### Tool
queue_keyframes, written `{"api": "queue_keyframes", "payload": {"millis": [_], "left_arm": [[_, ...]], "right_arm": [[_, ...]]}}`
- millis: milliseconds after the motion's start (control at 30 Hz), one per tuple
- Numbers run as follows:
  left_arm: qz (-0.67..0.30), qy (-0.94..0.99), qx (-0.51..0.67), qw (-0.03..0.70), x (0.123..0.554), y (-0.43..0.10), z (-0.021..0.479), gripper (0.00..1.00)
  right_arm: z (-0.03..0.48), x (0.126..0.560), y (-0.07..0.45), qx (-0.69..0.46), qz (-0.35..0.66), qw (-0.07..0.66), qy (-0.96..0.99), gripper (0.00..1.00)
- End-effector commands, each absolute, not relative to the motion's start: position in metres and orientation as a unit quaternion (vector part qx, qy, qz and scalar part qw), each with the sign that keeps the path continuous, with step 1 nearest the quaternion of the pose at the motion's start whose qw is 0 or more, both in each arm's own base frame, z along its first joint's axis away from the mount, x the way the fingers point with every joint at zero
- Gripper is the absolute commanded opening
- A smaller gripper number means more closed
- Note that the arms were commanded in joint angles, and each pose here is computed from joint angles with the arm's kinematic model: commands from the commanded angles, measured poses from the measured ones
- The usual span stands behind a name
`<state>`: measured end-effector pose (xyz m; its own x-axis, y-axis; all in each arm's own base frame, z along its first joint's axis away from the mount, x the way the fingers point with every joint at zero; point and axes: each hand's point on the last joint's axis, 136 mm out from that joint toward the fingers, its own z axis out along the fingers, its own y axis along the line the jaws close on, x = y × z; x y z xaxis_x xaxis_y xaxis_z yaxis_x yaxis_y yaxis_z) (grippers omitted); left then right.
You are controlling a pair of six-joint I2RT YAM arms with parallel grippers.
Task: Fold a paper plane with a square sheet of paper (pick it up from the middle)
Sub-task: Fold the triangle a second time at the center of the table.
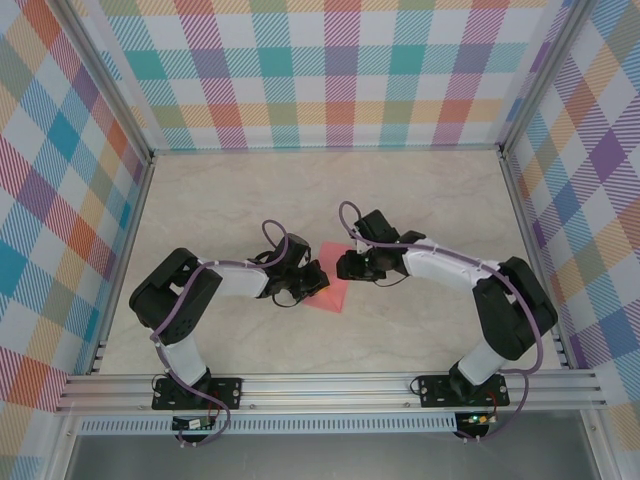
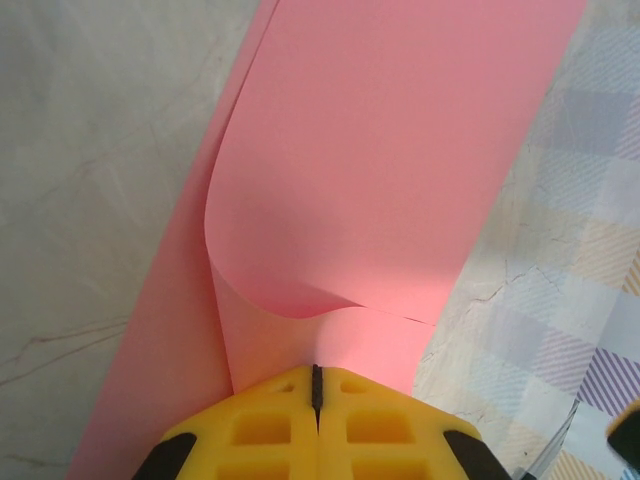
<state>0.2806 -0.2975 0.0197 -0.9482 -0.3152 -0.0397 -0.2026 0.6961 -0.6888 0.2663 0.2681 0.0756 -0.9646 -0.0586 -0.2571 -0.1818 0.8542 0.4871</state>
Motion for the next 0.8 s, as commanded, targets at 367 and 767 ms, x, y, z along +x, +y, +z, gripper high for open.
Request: {"api": "queue_keyframes", "payload": {"millis": [367, 767], "left_arm": [[-0.314, 0.935, -0.151, 0.06, 0.268, -0.278, -0.001, 0.0], [-0.318, 0.934, -0.151, 0.059, 0.268, -0.279, 0.0, 0.0]], "right_arm": [[0.081, 0.239, 0.296, -0.004, 0.386, 0.047, 0.921, 0.14], [0.051, 0.227, 0.316, -0.01, 0.37, -0.008, 0.929, 0.12]]}}
